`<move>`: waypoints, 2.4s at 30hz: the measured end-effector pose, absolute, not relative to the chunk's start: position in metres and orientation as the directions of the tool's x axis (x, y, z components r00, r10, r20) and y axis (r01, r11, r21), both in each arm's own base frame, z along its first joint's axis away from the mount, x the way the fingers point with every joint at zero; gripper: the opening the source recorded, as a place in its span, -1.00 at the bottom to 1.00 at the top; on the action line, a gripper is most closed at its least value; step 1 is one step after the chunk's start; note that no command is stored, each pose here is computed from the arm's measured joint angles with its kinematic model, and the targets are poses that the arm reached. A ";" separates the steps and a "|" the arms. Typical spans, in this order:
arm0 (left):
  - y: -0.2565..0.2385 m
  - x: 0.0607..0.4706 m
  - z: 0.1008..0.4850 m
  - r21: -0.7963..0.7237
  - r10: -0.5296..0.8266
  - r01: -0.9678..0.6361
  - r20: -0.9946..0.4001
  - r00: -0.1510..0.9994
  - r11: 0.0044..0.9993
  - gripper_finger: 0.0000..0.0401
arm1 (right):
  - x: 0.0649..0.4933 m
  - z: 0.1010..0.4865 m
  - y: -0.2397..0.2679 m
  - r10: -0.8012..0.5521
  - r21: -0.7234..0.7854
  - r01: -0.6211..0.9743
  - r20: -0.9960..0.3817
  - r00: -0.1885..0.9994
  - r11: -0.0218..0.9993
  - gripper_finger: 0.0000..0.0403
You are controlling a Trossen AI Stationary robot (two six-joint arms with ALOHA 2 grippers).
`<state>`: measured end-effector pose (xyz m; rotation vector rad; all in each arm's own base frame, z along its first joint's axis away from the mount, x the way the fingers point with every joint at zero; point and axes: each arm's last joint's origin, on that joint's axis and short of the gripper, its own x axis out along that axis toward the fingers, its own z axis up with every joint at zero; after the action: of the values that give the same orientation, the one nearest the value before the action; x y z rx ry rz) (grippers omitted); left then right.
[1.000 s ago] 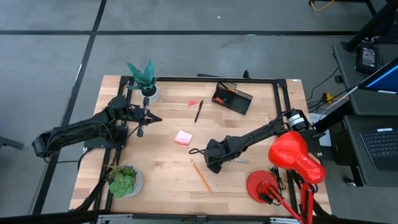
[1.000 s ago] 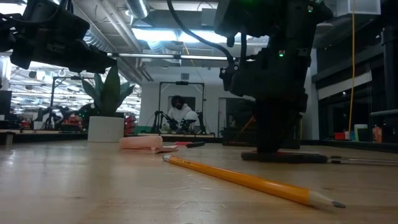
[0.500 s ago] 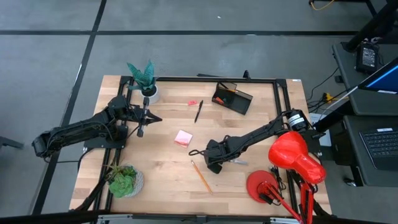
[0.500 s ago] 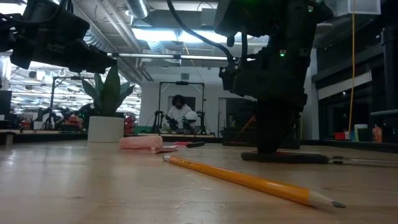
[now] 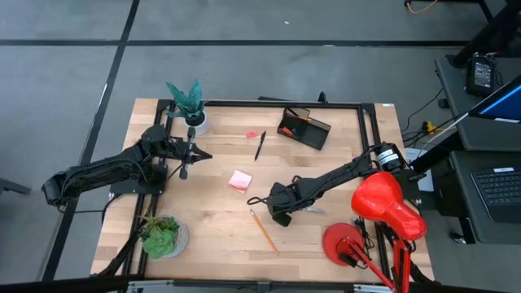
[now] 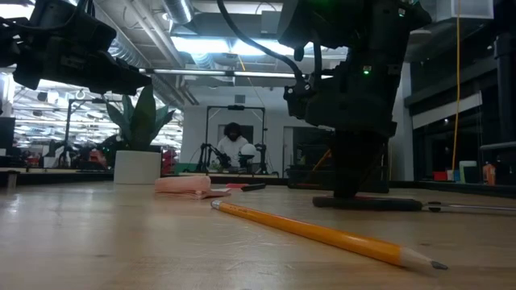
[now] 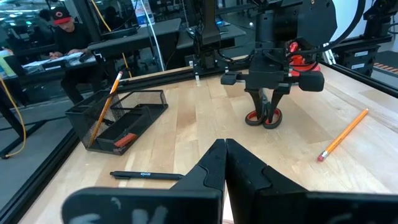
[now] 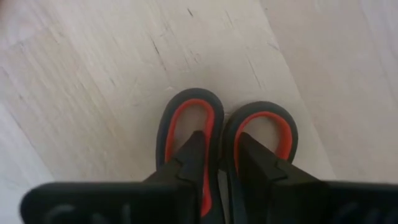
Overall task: Pick and place office supplies into organizer
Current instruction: Put the black scissors into the black desk organizer
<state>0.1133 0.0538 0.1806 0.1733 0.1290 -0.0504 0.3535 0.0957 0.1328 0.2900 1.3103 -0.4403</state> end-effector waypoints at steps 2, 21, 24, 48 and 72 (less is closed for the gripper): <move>0.054 0.113 0.181 0.169 -0.039 0.061 -0.132 0.990 0.984 -0.99 | 0.354 0.133 0.096 -0.145 -0.035 0.467 -0.969 0.202 0.883 -0.69; 0.054 0.113 0.181 0.169 -0.039 0.061 -0.133 0.990 0.984 -0.99 | 0.353 0.172 0.094 -0.222 -0.032 0.456 -0.902 0.370 0.889 -0.69; 0.054 0.113 0.181 0.169 -0.039 0.062 -0.133 0.990 0.984 -0.99 | 0.351 0.182 0.093 -0.254 -0.044 0.464 -0.881 0.400 0.885 -0.70; 0.054 0.113 0.180 0.164 -0.040 0.063 -0.139 0.990 0.984 -0.99 | 0.334 0.268 0.089 -0.557 -0.198 0.543 -0.520 0.648 0.816 -0.70; 0.054 0.113 0.179 0.153 -0.043 0.066 -0.145 0.988 0.986 -0.99 | 0.318 0.283 -0.024 -0.583 -0.205 0.552 -0.146 0.799 0.808 -0.71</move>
<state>0.1131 0.0536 0.1791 0.1578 0.1421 -0.0549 0.3183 -0.0245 0.2827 -0.1550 0.2062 -0.6115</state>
